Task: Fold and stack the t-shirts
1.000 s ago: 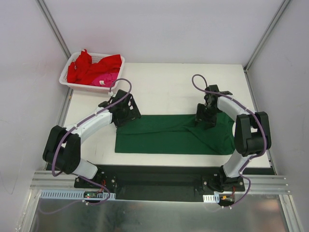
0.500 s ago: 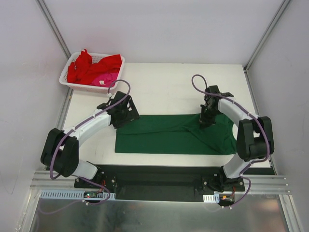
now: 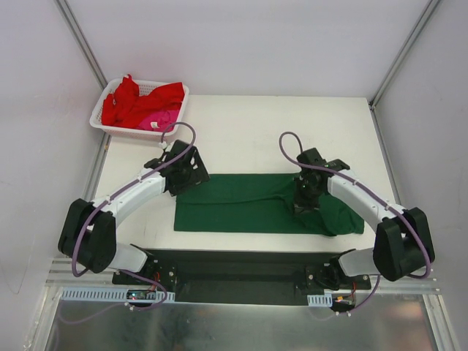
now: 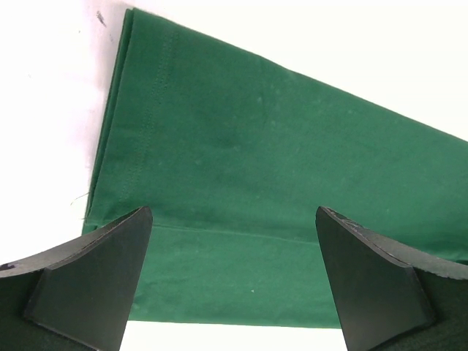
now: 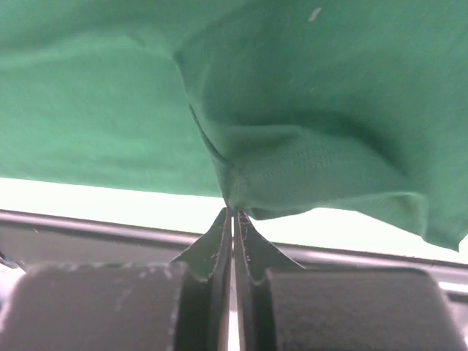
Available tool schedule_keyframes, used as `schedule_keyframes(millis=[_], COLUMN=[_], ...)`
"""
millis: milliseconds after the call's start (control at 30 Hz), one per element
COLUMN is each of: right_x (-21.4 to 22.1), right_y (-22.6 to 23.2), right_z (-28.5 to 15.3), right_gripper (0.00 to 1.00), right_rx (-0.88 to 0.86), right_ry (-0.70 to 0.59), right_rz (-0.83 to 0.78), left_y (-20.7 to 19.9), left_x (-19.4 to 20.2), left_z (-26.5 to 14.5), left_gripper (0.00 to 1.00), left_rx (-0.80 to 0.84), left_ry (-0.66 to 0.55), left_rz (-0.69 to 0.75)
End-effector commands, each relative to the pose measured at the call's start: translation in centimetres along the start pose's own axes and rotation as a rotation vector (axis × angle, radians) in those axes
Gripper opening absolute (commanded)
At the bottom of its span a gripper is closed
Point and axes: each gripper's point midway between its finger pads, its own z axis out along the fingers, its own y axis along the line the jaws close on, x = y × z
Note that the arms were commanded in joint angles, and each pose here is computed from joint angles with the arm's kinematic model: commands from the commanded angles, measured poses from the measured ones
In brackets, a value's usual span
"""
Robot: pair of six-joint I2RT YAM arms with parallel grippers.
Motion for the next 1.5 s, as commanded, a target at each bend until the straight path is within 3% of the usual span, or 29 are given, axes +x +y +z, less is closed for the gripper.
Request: schedule_keyframes(millis=[0, 33, 133, 233, 300, 433, 533, 667, 900, 1133, 1233, 1467], right_x=[3.3, 3.8, 3.6, 2.5, 0.4, -3.8, -6.5, -9.3, -8.2, -4.1, -2.9, -7.7], right_y=[0.7, 1.3, 2.3, 2.6, 2.7, 1.1, 1.1, 2.5, -1.3, -3.8, -5.2, -10.0], right_z=[0.0, 0.0, -1.4, -3.9, -6.4, -7.6, -6.2, -3.2, 2.5, 3.7, 2.7, -6.7], right_gripper=[0.13, 0.34, 0.62, 0.78, 0.81, 0.80, 0.73, 0.66, 0.50, 0.50, 0.50, 0.59], right_rx=[0.029, 0.026, 0.032, 0.041, 0.070, 0.160, 0.123, 0.063, 0.232, 0.274, 0.293, 0.176], right_ry=[0.083, 0.093, 0.085, 0.053, -0.025, -0.131, -0.166, -0.228, -0.086, 0.001, 0.030, -0.210], right_rz=[0.021, -0.005, -0.046, -0.087, -0.109, -0.097, 0.009, 0.033, 0.032, 0.048, 0.060, 0.283], left_y=[0.6, 0.7, 0.7, 0.8, 1.0, 1.4, 1.2, 0.5, 0.5, 1.3, 1.3, -2.3], left_x=[-0.6, -0.6, -0.6, -0.6, -0.5, -0.7, -1.2, -1.2, -0.6, -1.7, -2.2, -5.7], left_z=[-0.7, -0.8, -1.0, -0.9, -0.8, -0.6, -0.6, 0.2, 2.6, 4.3, 4.4, 2.2], left_gripper=[0.95, 0.95, 0.95, 0.95, 0.95, 0.93, 0.93, 0.92, 0.91, 0.91, 0.90, 0.90], left_rx=[-0.003, -0.002, 0.001, -0.004, -0.011, -0.038, -0.045, -0.049, -0.099, -0.135, -0.130, -0.022], left_ry=[-0.039, -0.040, -0.046, -0.044, -0.041, -0.061, -0.075, -0.050, 0.005, 0.028, 0.030, -0.048], left_rz=[-0.006, -0.006, -0.002, 0.012, 0.008, -0.044, -0.054, -0.084, -0.093, -0.114, -0.108, -0.059])
